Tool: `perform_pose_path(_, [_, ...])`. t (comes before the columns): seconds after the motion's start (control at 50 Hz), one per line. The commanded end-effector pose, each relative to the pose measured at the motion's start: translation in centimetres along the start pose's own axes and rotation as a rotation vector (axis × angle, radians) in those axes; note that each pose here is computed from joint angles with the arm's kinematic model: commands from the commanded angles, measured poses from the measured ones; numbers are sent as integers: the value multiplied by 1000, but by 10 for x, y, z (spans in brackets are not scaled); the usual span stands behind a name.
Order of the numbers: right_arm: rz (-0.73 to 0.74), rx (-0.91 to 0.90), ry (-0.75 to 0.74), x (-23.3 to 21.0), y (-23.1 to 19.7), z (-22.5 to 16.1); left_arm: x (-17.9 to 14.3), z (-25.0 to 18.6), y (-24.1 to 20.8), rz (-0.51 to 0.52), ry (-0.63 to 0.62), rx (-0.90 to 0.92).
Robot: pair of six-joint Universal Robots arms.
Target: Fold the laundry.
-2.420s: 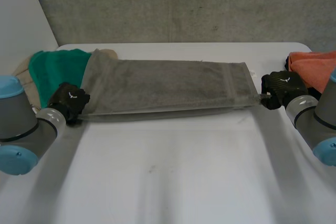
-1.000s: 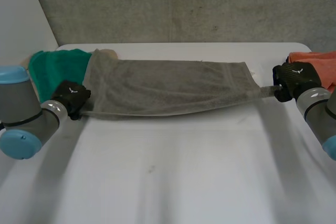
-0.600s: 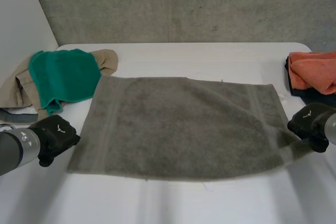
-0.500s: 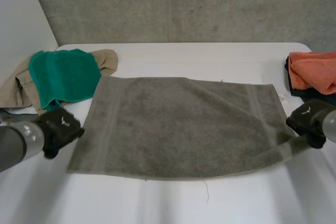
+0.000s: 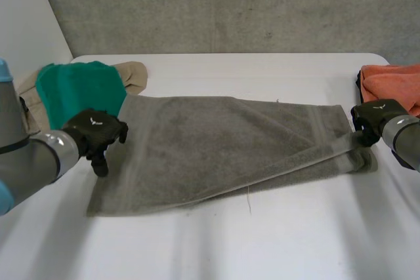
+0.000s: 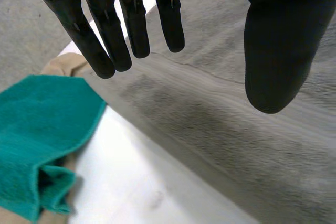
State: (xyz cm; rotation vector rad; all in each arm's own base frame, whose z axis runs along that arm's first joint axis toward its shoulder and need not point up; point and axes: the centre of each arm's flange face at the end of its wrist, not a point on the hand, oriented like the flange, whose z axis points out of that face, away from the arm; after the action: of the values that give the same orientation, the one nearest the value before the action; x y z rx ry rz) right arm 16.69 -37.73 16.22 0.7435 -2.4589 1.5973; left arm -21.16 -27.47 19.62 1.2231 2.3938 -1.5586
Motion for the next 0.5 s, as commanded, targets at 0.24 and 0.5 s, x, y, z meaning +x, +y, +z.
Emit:
perform_pose_path(0.24, [83, 3, -6, -5, 4, 8, 47, -1, 32, -32, 169, -27])
perform_pose_path(0.5, [82, 3, 12, 2, 7, 10, 82, 4, 26, -37, 221, 44])
